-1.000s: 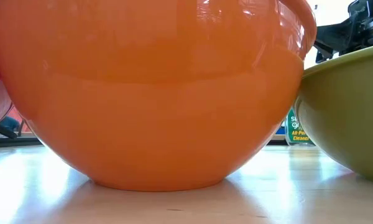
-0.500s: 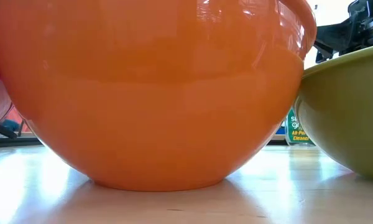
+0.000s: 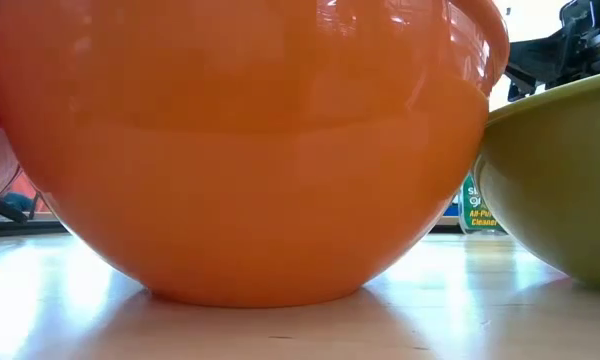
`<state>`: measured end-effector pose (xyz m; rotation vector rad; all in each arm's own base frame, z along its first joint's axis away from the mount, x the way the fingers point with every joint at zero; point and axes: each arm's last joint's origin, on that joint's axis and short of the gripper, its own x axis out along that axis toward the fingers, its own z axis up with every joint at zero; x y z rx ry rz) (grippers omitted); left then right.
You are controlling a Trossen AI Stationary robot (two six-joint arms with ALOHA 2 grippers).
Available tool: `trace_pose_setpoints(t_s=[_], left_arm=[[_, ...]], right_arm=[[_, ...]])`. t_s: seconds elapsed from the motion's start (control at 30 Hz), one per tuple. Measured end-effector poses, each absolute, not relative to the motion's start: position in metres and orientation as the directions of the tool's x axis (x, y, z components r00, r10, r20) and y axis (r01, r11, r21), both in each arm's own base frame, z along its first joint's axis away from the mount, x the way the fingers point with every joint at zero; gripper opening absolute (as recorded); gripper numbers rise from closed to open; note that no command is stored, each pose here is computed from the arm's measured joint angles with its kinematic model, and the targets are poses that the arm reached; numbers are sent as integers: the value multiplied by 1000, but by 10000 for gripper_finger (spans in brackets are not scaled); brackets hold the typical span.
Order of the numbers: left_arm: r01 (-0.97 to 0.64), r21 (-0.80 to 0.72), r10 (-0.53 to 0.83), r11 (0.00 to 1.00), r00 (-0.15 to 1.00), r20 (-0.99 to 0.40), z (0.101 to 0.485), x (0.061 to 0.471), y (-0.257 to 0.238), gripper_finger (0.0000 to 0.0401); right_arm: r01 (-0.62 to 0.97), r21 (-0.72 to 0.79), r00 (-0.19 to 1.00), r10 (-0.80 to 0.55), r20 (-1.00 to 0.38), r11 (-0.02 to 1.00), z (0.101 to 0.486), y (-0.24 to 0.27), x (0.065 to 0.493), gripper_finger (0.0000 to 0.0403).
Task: Nest bowls inside each other
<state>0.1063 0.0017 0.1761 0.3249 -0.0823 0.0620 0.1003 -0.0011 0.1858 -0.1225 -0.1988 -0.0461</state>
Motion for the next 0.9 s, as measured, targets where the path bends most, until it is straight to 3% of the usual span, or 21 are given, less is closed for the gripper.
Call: trace_pose_setpoints(t_s=[0.2, 0.3, 0.4, 0.47, 0.57, 0.63, 0.73, 0.9], left_arm=[[-88, 282, 45, 955, 987, 153, 182, 106, 1, 25], [-100, 182, 46, 978, 958, 282, 195, 103, 1, 25], [-91, 76, 47, 993, 889, 456, 211, 96, 2, 25], [-91, 52, 46, 994, 827, 560, 221, 90, 2, 25], [-54, -11, 47, 998, 718, 695, 234, 79, 2, 25], [-42, -38, 57, 998, 650, 758, 241, 73, 2, 25], [-51, -121, 127, 991, 598, 791, 246, 68, 4, 25], [-125, -408, 395, 904, 608, 689, 259, 73, 12, 25]], right_arm=[[58, -117, 979, -34, 200, 991, 186, -1, 100, 52], [69, -127, 978, -43, 203, 989, 186, -1, 100, 52], [210, -144, 944, -162, 287, 967, 194, -5, 98, 52], [316, -64, 893, -274, 356, 947, 202, -9, 95, 52], [477, 185, 760, -509, 404, 859, 211, -17, 88, 52], [491, 340, 696, -596, 401, 802, 218, -21, 84, 52], [402, 423, 695, -571, 436, 812, 234, -21, 81, 52], [202, 336, 813, -348, 467, 920, 263, -16, 90, 52]])
